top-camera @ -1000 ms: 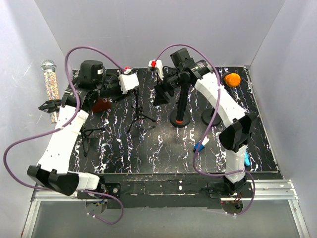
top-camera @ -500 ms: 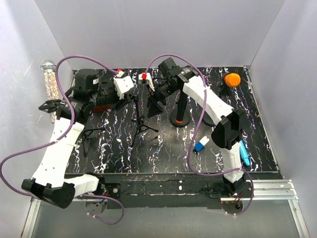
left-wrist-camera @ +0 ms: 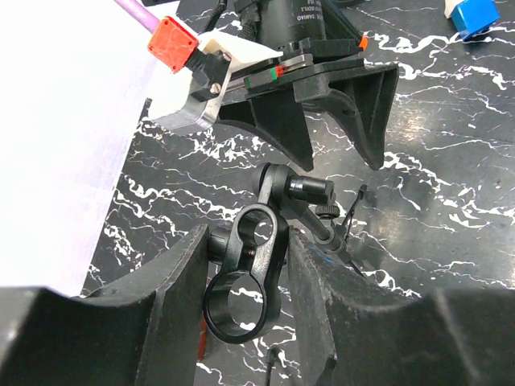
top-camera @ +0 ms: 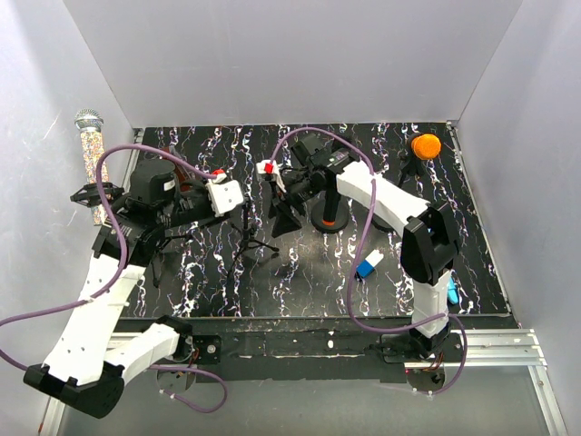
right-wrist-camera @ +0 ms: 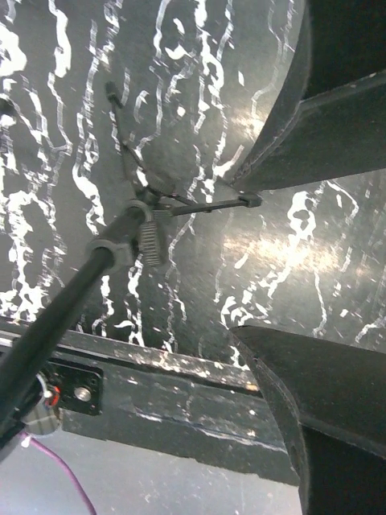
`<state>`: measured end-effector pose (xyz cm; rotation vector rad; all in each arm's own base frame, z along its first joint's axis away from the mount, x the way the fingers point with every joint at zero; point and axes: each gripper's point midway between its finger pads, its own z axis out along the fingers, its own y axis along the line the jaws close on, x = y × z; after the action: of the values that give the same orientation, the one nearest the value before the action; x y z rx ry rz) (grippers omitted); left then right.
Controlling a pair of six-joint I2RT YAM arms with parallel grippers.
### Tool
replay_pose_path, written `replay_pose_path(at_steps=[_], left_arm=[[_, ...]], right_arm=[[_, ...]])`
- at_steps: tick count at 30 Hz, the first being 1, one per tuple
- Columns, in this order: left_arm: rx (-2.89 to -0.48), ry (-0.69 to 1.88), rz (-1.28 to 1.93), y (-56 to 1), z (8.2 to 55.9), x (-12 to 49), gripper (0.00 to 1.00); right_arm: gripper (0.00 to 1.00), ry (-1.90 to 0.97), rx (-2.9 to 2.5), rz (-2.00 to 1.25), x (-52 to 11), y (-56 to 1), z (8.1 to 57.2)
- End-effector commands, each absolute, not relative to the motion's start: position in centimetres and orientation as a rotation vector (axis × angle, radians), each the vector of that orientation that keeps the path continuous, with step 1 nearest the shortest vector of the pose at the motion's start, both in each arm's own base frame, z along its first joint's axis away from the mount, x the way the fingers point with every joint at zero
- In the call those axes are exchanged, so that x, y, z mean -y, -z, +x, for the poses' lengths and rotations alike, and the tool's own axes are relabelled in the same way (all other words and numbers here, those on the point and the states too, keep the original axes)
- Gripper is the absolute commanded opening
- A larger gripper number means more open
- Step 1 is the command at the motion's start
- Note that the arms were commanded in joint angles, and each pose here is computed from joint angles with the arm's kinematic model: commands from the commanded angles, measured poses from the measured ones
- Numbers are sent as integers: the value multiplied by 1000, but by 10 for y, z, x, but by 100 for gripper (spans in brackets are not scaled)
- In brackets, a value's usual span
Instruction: Remove the microphone from the stand
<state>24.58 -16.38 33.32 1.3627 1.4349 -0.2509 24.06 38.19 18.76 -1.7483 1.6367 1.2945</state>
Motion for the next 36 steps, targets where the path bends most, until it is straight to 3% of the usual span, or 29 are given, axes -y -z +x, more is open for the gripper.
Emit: replay_pose_path(at_steps=[1,15,22,28,36], left_arm=[[-1326,179,1351,-361,250,164,0],[-1327,149,1334,-365,260,163,0],[-1327,118,1343,-362,265,161,0],[-1336,118,1330,-363,267,161,0],[-1335,121,1310,-365,269,162,0]], right_arm=[[74,-1309,-1430,-1704,-410,-227,245],[71,-1420,-1529,-1655,-435,-206,237],[56,-1439,-1549,-1659,-437,-196,236],[48,-1464,-1579,-1621,-441,-194,238],[52,-1470,-1593,-1604,-447,-192,237]])
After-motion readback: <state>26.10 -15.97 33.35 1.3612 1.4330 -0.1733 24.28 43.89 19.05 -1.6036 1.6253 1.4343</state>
